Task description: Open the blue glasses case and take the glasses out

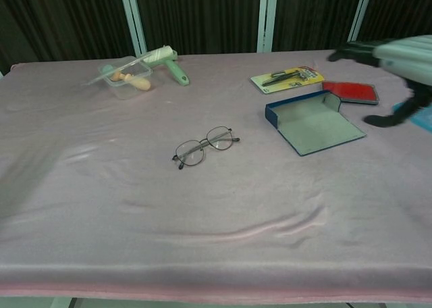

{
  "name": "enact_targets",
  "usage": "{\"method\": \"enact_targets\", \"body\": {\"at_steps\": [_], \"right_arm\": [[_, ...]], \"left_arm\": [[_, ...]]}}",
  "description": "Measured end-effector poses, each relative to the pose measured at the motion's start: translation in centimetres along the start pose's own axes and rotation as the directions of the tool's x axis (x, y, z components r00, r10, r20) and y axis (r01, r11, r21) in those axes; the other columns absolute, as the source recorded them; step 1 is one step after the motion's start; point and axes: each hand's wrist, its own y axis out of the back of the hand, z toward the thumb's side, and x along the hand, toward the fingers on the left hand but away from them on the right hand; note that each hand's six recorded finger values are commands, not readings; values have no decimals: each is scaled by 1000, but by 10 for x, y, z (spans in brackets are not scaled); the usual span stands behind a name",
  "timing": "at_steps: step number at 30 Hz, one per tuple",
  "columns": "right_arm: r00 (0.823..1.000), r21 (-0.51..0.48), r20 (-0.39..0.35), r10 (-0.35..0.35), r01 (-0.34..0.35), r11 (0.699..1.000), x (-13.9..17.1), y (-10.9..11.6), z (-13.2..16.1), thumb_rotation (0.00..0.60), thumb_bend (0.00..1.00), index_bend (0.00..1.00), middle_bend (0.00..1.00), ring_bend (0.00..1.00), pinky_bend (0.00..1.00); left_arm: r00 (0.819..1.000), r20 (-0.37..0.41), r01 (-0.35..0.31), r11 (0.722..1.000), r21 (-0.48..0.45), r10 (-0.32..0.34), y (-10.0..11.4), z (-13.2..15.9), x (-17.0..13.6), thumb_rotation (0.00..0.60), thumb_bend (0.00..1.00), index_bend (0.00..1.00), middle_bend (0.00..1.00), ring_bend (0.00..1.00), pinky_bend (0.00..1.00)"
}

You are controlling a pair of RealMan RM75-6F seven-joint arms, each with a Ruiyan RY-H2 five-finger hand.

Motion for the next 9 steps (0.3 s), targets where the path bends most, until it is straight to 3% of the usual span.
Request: {"method": "enact_targets", "body": {"at_steps": [4,9], "right_arm": [[985,12,168,-24,23,1000,75,-21,-53,600,415,0,0,0,0],[982,35,185,-18,12,999,102,-29,-74,600,416,0,0,0,0]], "left_arm": [[1000,14,0,1000,10,0,-3,3,-3,600,435,0,0,0,10],[1000,7,-13,999,37,12,-3,4,-3,600,435,0,0,0,10]]}}
